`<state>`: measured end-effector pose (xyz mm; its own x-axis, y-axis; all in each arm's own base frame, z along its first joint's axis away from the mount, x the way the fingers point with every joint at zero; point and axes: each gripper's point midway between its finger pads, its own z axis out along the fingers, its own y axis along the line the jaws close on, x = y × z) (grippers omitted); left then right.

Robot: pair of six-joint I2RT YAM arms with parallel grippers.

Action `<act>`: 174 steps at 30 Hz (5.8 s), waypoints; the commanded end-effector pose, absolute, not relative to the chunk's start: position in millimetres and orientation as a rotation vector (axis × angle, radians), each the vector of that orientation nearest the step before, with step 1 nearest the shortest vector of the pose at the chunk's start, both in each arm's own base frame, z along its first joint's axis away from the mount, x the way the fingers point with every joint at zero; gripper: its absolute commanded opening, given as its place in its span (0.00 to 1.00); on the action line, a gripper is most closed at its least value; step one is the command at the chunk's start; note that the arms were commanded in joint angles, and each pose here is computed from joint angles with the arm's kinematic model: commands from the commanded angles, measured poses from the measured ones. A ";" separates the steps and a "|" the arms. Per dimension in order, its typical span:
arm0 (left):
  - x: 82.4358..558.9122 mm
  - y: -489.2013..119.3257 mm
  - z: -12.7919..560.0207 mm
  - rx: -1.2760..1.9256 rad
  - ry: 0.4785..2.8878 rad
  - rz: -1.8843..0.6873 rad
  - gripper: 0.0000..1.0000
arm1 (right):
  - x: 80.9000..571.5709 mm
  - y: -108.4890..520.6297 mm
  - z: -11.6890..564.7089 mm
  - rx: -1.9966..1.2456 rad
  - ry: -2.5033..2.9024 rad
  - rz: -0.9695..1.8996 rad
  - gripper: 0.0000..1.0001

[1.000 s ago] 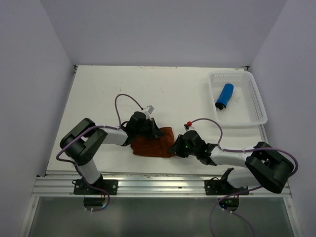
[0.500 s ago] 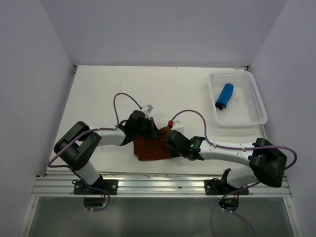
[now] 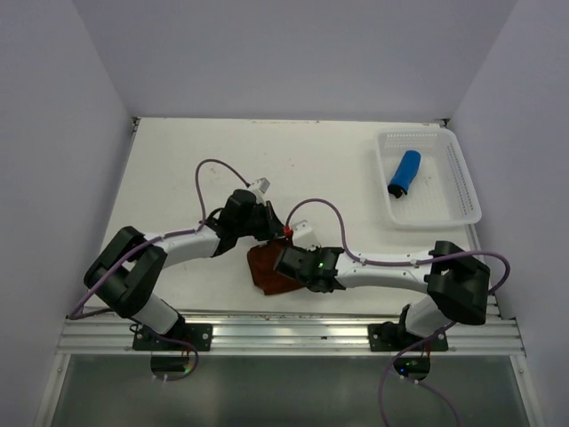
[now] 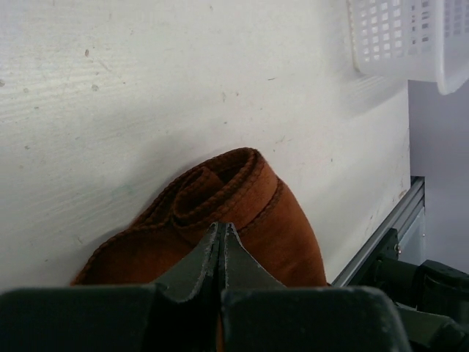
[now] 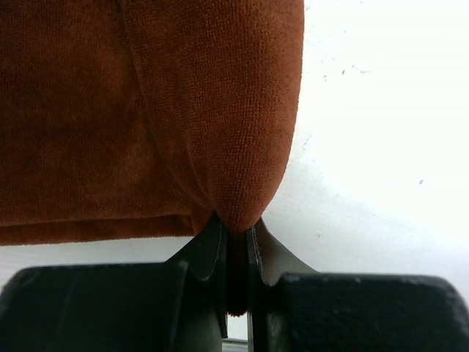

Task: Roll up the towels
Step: Roll the towel

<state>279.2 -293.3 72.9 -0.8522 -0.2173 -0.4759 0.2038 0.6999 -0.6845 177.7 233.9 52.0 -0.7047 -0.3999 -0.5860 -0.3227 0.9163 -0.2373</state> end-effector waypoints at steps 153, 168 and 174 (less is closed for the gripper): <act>295.4 -258.6 120.5 -0.073 2.321 -1.060 0.45 | 203.8 231.2 78.6 -0.922 2.269 -0.503 0.00; 329.1 -260.9 166.7 -0.026 2.221 -1.163 0.45 | 175.1 277.3 66.8 -1.191 2.049 -0.788 0.00; 309.6 -272.3 165.9 0.031 2.221 -1.205 0.45 | 172.9 285.9 64.7 -1.251 1.997 -0.850 0.00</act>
<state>319.3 -260.4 151.4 -0.8234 -0.2844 -0.4911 0.2244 0.6318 -0.7419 168.3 281.8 51.8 -0.3718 -0.9125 -0.1708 -0.5462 0.3638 -0.7545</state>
